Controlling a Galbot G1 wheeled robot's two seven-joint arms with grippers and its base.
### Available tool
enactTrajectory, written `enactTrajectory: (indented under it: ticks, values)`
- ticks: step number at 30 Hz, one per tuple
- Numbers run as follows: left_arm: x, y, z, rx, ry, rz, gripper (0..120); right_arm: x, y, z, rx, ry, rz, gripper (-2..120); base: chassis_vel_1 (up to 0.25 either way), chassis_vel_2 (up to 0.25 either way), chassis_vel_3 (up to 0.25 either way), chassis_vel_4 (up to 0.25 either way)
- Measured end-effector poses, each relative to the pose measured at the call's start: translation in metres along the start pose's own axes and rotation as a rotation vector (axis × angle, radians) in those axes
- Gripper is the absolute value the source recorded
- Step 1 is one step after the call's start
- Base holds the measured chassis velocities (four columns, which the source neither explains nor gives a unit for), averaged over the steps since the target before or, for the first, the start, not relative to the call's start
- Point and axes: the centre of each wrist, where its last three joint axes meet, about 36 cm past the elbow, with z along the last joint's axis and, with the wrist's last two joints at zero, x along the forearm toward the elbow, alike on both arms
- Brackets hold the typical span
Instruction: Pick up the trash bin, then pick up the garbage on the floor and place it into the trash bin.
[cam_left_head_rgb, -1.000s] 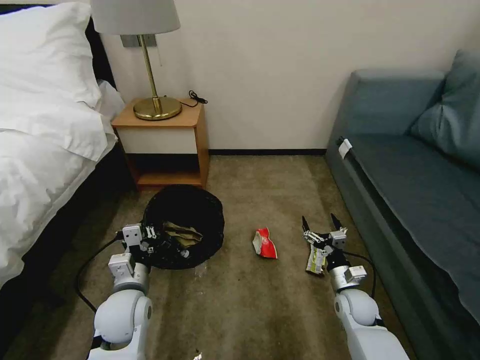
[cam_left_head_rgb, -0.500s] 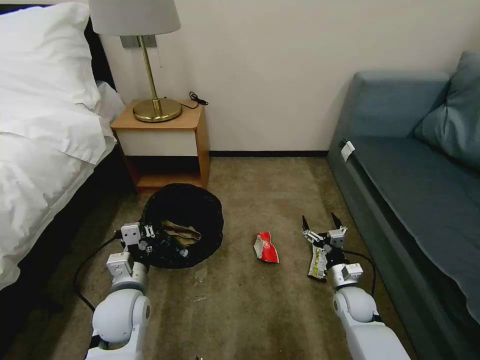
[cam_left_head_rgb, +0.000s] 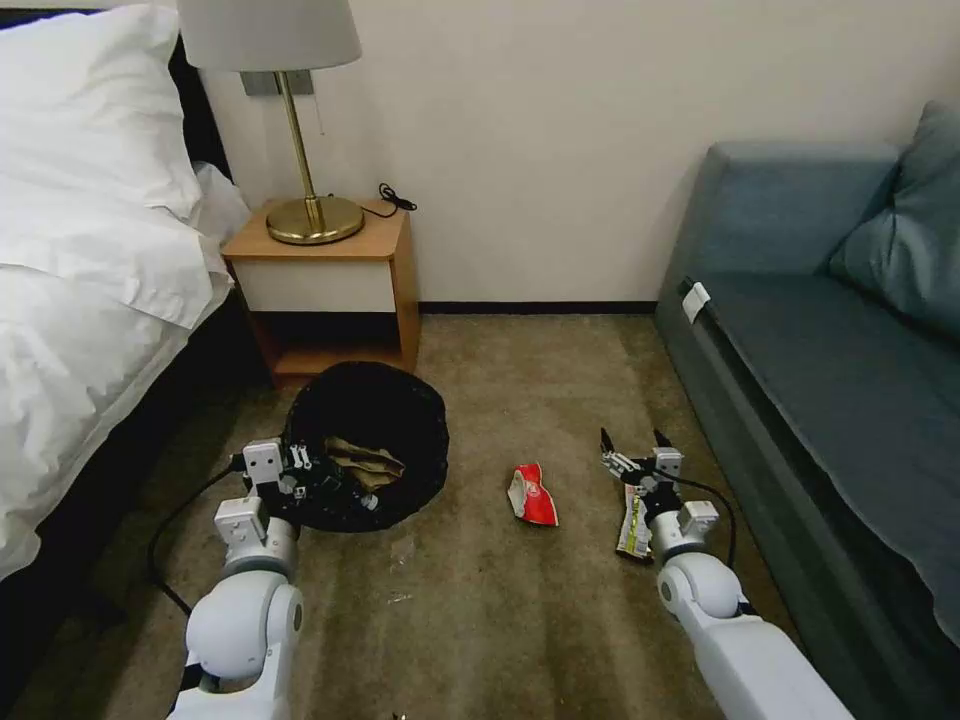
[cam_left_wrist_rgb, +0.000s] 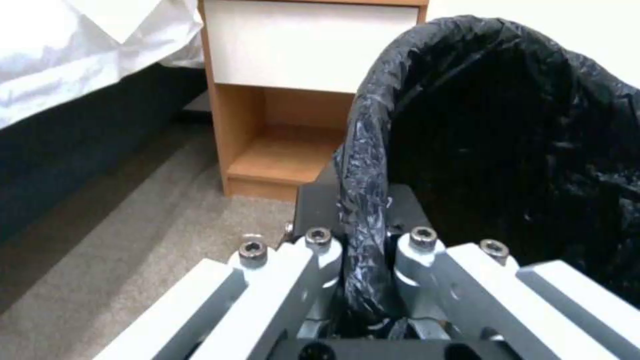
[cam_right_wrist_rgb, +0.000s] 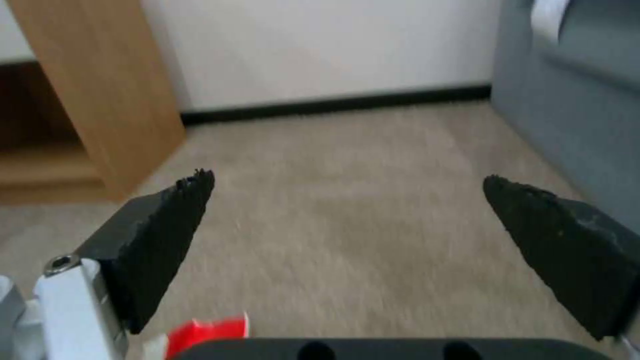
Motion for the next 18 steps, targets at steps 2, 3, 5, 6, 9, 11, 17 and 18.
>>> enactTrajectory:
  ticks: [2,3,5,6,9,11,17,18]
  values:
    - [0.001,0.0,0.003,-0.003,0.006,-0.001,4,-0.003,-0.005,0.005,-0.015,0.037,0.014,100,0.0,0.0,0.0,0.0]
    - [0.001,0.0,0.004,-0.005,0.009,-0.002,4,-0.006,-0.008,0.008,-0.028,0.06,0.022,100,0.0,0.0,0.0,0.0]
    - [0.001,0.001,0.004,-0.007,0.01,-0.002,4,-0.007,-0.009,0.009,-0.036,0.074,0.027,100,0.0,0.0,0.0,0.0]
    - [0.001,0.002,0.005,-0.009,0.009,-0.005,4,-0.01,-0.011,0.012,-0.053,0.097,0.036,100,0.0,0.0,0.0,0.0]
    - [0.001,0.004,0.005,-0.013,0.006,-0.012,4,-0.015,-0.011,0.016,-0.09,0.134,0.052,100,0.0,0.0,0.0,0.0]
    - [0.002,0.005,0.006,-0.018,0.006,-0.018,4,-0.023,-0.007,0.025,-0.115,0.177,0.063,100,0.0,0.0,0.0,0.0]
    - [0.004,0.003,0.008,-0.024,0.003,-0.018,4,-0.042,-0.01,0.035,-0.098,0.239,0.088,100,0.0,0.0,0.0,0.0]
    - [0.004,0.003,0.008,-0.024,0.003,-0.018,4,-0.042,-0.01,0.035,-0.098,0.239,0.088,100,0.0,0.0,0.0,0.0]
